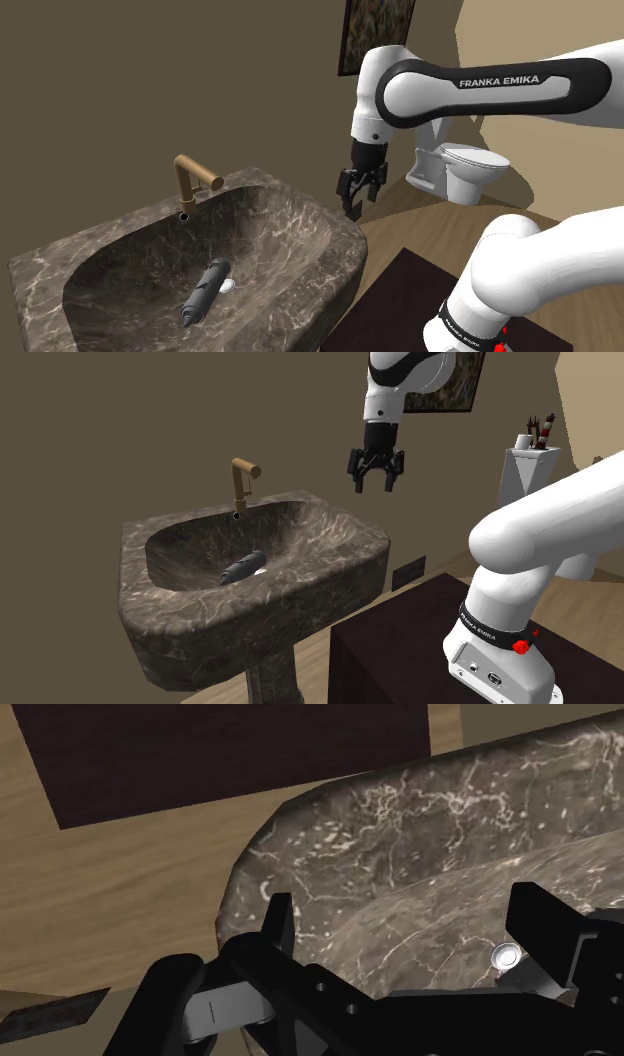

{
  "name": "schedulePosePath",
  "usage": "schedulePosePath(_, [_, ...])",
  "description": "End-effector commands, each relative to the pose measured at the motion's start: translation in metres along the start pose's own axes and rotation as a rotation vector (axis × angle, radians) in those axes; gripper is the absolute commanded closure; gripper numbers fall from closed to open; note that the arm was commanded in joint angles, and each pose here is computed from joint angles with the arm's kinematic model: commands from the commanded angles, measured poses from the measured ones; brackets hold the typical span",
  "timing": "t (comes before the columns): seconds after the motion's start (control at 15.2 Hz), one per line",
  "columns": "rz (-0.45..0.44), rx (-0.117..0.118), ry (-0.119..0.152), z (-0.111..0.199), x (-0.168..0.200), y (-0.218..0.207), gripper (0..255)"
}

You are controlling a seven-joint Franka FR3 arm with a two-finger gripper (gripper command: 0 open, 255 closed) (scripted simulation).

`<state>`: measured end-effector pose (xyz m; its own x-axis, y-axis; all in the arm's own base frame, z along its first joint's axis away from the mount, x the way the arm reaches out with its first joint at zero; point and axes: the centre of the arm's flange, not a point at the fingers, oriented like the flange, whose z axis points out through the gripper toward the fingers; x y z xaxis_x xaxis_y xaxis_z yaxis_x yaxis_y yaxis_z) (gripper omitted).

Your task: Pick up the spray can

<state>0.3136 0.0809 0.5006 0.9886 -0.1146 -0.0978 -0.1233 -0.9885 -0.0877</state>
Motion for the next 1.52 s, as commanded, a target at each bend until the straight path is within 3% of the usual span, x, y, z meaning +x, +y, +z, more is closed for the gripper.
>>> schedulePosePath(0.0, [0.035,0.011,0.006,0.014,0.004,-0.021,0])
schedulePosePath(1.45, [0.393,0.119,0.052,0.176,0.115,-0.214,0])
